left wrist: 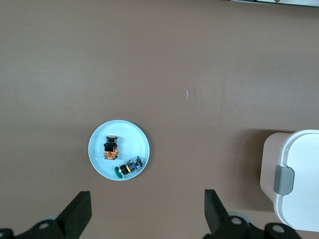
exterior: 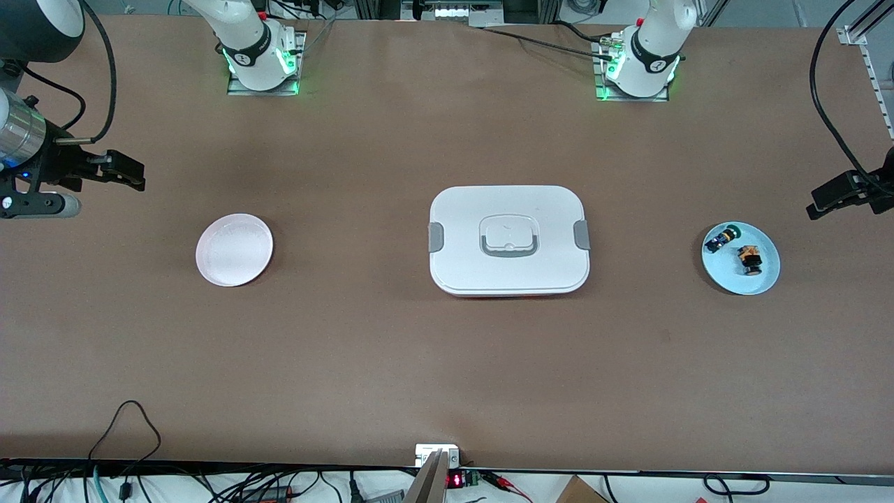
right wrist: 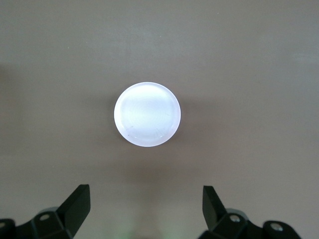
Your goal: Transfer orange switch to right arm and place
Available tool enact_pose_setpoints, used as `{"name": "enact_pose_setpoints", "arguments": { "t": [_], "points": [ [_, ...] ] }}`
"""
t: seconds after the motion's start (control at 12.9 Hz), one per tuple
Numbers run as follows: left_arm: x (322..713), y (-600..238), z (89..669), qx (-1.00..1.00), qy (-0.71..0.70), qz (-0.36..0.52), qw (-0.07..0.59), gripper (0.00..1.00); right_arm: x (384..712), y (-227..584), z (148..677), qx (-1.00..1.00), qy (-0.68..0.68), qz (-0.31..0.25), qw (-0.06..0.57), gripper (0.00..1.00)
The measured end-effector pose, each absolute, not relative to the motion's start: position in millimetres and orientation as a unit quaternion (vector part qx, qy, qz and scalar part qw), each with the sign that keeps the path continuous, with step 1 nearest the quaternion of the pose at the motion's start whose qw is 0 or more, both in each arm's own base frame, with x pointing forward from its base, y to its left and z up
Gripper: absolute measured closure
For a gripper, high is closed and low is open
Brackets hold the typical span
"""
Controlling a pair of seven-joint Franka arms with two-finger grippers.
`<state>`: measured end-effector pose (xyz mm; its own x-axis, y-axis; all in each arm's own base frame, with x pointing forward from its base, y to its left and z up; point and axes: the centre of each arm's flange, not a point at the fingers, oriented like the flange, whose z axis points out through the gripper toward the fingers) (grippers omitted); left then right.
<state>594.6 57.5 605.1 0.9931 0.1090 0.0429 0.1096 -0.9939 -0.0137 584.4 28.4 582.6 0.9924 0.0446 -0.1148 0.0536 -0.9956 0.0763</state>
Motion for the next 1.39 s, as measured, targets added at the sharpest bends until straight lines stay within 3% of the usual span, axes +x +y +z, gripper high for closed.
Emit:
{"name": "enact_pose_setpoints", "arguments": {
  "t": [0.7,0.93,1.39],
  "points": [
    [603.4,65.6,581.1,-0.999,-0.051,0.001,0.009,0.0,583.5,33.0,583.0,0.997,0.029,-0.057,0.04,0.0],
    [614.1,62.2,545.5,-0.999,0.037,0.008,0.009,0.0,583.0,33.0,583.3,0.997,0.029,-0.058,0.04,0.0],
    [597.4,76.3,426.4,-0.958,0.285,0.037,-0.005,0.0,582.7,32.9,583.6,0.997,0.029,-0.058,0.04,0.0]
  ]
}}
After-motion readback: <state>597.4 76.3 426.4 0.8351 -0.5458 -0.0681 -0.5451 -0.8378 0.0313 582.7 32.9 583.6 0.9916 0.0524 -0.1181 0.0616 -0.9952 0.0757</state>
